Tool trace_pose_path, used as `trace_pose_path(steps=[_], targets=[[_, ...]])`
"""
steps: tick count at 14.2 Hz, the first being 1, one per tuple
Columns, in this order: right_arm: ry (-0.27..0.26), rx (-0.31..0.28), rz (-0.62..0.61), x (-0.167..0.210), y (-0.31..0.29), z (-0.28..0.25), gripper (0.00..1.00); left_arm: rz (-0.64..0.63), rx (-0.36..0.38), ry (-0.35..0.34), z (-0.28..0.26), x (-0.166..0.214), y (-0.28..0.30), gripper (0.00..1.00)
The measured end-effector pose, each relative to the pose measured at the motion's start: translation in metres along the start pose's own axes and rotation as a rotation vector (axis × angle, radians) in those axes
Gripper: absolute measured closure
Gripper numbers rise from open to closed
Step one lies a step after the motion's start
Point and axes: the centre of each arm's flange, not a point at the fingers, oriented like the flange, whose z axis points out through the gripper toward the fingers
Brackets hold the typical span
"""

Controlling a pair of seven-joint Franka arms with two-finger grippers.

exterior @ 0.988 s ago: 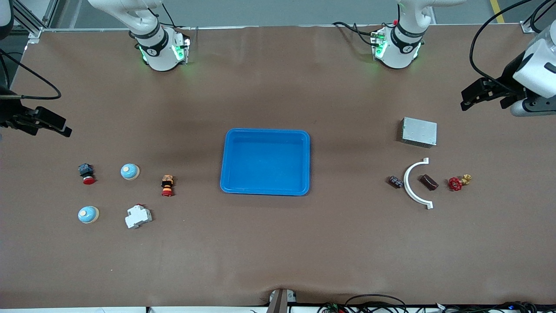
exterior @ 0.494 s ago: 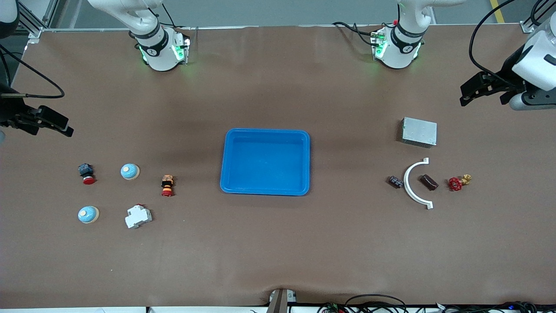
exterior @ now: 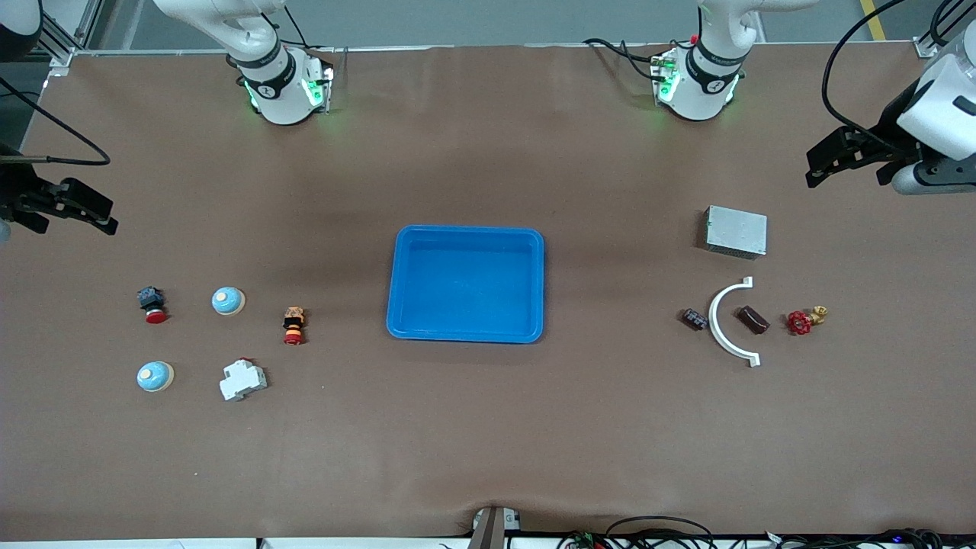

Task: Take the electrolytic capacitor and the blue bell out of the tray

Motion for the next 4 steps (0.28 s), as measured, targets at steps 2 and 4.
trace_pose_path(steps=[2, 4], targets=[[-0.001, 0.0, 0.0, 0.0, 0.0, 0.0, 0.0, 0.0, 0.0, -0.002, 0.0015, 0.0019, 0.0001, 0.0], [-0.001, 0.0, 0.0, -0.0001, 0.0001, 0.0001, 0.0, -0.001, -0.002, 0.008, -0.0034, 0.0023, -0.0001, 0.0]])
